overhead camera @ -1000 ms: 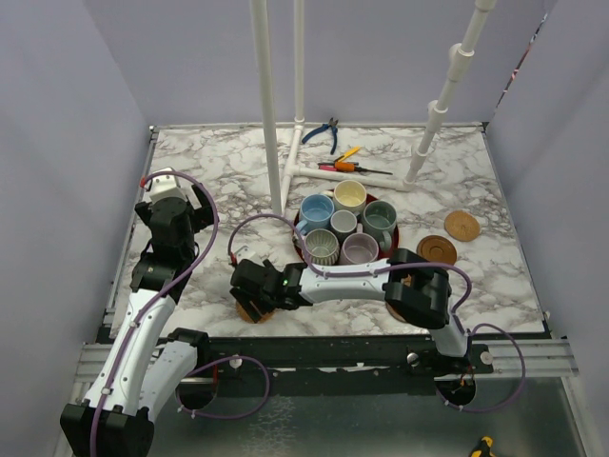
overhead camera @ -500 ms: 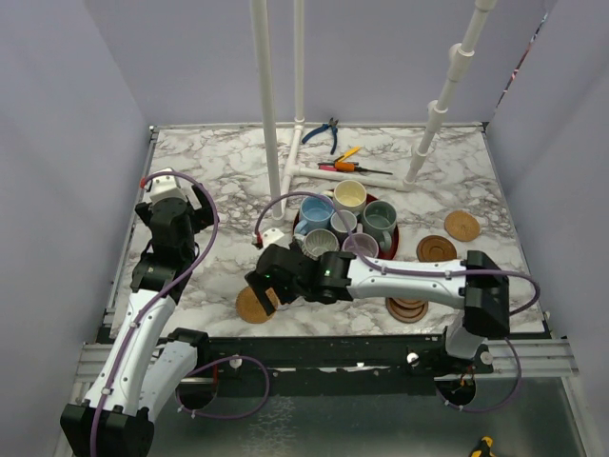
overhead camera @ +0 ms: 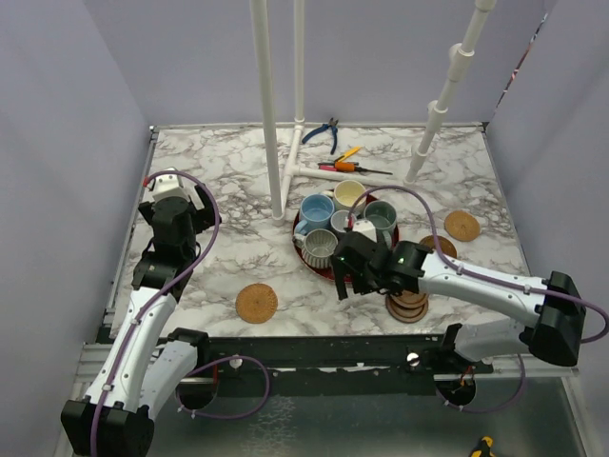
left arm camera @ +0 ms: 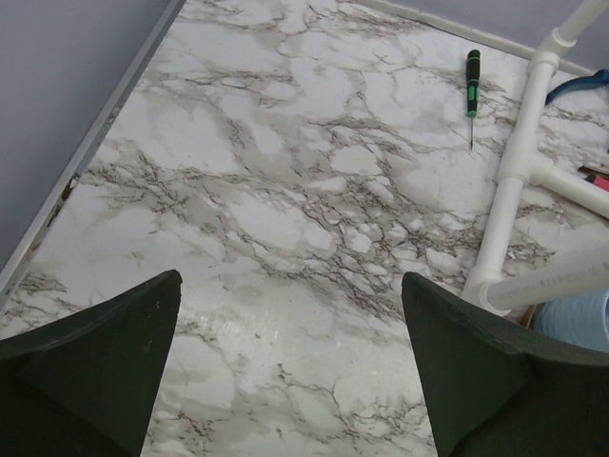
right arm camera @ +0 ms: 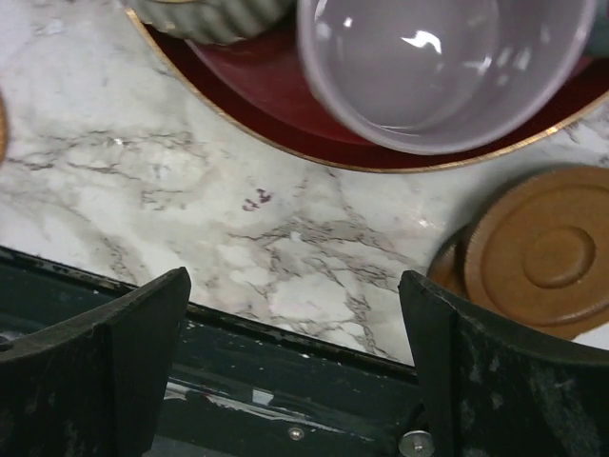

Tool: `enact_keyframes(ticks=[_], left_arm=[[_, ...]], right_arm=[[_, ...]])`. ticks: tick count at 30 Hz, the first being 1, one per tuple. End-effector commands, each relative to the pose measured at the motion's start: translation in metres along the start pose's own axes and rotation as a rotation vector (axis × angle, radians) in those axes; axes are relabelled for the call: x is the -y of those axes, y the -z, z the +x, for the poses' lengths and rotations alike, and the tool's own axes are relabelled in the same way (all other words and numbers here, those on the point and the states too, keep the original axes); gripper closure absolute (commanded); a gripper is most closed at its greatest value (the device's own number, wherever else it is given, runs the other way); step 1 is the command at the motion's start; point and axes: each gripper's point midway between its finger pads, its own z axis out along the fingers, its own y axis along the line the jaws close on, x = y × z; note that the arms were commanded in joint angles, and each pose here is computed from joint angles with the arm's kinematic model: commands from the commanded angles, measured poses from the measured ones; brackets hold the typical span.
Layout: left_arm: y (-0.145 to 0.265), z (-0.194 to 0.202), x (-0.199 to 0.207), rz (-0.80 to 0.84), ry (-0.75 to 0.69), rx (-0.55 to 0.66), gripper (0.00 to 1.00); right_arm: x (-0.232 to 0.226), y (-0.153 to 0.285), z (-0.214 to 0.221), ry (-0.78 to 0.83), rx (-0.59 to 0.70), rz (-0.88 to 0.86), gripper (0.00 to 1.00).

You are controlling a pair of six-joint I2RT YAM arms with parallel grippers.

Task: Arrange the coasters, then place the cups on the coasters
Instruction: Move the coaster to the corner of the board.

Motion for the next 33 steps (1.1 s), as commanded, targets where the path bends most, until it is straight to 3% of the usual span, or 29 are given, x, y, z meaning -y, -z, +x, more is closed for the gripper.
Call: enact_keyframes(ticks=[1, 17, 33], left_arm=[[0.0, 0.004, 0.007, 0.041, 0.002, -0.014, 0.01], [-0.002, 0.008, 0.012, 0.071, -0.012, -0.03, 0.01], [-0.004, 0.012, 0.015, 0.087, -0.019, -0.045, 0.01]], right_arm=[[0.03, 0.001, 0.012, -0.098, -0.042, 0.011, 0.08], [0.099, -0.034, 0.045, -0.397, -0.132, 0.027, 0.17], [0.12, -0.049, 0.035, -0.435, -0.105, 0.076, 0.18]])
